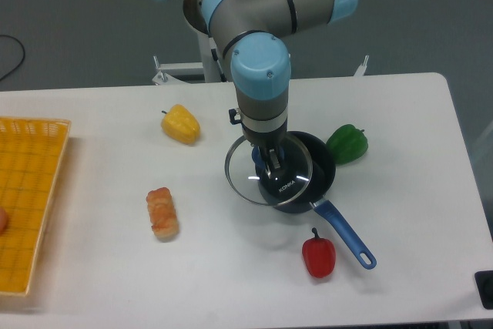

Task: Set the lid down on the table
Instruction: 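Lift the glass lid off the black saucepan with the gripper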

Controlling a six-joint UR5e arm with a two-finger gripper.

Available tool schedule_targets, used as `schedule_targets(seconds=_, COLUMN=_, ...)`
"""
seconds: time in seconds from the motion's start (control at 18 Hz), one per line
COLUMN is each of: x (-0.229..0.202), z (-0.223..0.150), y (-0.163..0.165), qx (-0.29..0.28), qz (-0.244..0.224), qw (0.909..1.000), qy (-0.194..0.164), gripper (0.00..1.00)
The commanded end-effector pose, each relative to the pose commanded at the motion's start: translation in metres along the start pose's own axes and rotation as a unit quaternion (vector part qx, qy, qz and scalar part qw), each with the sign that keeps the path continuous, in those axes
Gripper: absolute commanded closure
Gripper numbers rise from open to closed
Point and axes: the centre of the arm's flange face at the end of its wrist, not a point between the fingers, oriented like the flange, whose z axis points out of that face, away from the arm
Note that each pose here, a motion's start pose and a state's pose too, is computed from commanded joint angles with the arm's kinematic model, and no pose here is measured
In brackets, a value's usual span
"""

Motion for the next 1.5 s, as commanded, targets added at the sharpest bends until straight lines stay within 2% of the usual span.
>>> schedule_targets(seconds=0.28, x=-0.001, z=0.008, y=-0.003, qx=0.0, qz=-0.012, qw=0.9999, qy=0.006, gripper=0.52)
schedule_targets(seconds=0.44, x=-0.003, z=0.007, y=-0.014, qx=0.004, qz=-0.027, qw=0.9996, qy=-0.01, gripper=0.52)
schedule_targets(seconds=1.0, x=-0.011, z=0.01, y=-0.03, qx=0.002, qz=-0.05, qw=0.9987, qy=-0.011, gripper=0.52)
schedule_targets(seconds=1.33, x=-0.009, z=0.03, y=-0.065, qx=0.001, qz=-0.103, qw=0.9947, qy=-0.003, gripper=0.52)
schedule_targets(seconds=1.5, x=-0.008, z=0.043, y=-0.077, qx=0.0, qz=-0.104, qw=0.9946, qy=-0.006, gripper=0.52)
